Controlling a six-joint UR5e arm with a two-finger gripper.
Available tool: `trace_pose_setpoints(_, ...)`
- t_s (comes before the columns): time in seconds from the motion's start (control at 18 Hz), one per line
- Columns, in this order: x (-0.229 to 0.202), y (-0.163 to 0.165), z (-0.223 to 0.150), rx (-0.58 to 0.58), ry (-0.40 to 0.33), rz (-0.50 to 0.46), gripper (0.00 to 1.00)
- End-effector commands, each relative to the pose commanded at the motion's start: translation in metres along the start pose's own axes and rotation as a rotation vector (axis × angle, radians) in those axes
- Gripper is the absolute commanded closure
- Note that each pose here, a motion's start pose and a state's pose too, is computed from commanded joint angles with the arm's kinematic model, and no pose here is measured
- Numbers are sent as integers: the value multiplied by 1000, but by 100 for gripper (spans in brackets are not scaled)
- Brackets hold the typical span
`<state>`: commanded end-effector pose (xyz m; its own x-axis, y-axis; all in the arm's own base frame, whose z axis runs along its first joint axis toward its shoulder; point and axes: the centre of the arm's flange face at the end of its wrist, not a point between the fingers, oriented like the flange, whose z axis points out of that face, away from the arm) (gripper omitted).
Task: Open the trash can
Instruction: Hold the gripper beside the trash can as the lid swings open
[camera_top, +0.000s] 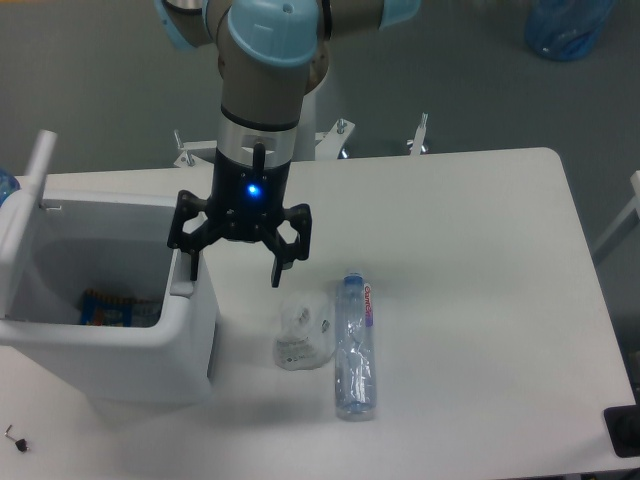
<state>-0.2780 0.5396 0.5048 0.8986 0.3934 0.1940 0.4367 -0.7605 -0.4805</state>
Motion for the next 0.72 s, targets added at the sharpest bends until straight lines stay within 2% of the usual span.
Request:
trace_pose_setpoints(0.06, -4, -15, -18, 35, -45, 13, 0)
trace_pose_setpoints(0.22, -37, -17, -36, 32, -183, 67, 0)
trace_pose_setpoints(0.44, -63, -8, -38, -68, -317, 276, 0)
trace_pose_setpoints(0.56, -79, 4, -35, -200, -384, 422, 0)
trace_pose_setpoints(0.72, -102, 20, -25, -292, -391, 503, 0)
